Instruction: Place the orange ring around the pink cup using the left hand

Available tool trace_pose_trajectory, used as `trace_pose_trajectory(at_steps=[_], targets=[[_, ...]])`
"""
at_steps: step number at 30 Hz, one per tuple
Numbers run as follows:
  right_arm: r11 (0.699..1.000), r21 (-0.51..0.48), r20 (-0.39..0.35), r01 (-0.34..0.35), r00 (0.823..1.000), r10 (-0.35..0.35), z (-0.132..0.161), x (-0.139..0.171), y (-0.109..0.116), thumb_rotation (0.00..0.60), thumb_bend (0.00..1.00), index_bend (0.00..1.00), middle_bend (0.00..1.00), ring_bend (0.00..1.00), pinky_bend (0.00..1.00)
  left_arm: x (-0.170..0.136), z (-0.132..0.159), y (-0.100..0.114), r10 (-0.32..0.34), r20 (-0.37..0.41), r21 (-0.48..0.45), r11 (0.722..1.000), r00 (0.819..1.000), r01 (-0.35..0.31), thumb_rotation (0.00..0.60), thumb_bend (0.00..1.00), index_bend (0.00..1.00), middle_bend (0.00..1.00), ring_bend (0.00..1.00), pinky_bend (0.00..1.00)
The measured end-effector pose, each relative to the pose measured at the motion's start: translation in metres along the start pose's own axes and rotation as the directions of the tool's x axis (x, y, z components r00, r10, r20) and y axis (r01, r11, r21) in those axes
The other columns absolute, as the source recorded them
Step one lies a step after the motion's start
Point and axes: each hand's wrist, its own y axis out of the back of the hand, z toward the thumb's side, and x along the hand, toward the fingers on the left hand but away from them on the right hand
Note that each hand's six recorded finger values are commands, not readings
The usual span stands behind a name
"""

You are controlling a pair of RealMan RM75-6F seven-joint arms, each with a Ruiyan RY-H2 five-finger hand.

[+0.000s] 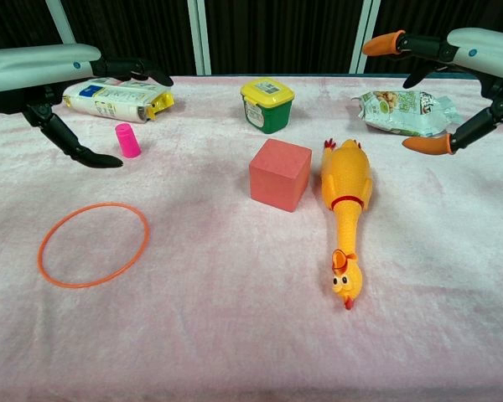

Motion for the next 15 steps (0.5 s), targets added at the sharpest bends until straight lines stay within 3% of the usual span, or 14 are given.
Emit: trace_pose_trajectory(at_steps=[15], targets=[[1.000,0.023,0.014,0.001,1.000,-0.001,-0.0090,0.0063,-0.0034,0.600,0.23,0.00,0.00,0.00,0.18,-0.0001,0.0016,0.0012,0.006,-0.001,0.017,1.000,1.000,-0.006,0.600,0.21,0.12,0.05,0.00,0.00]])
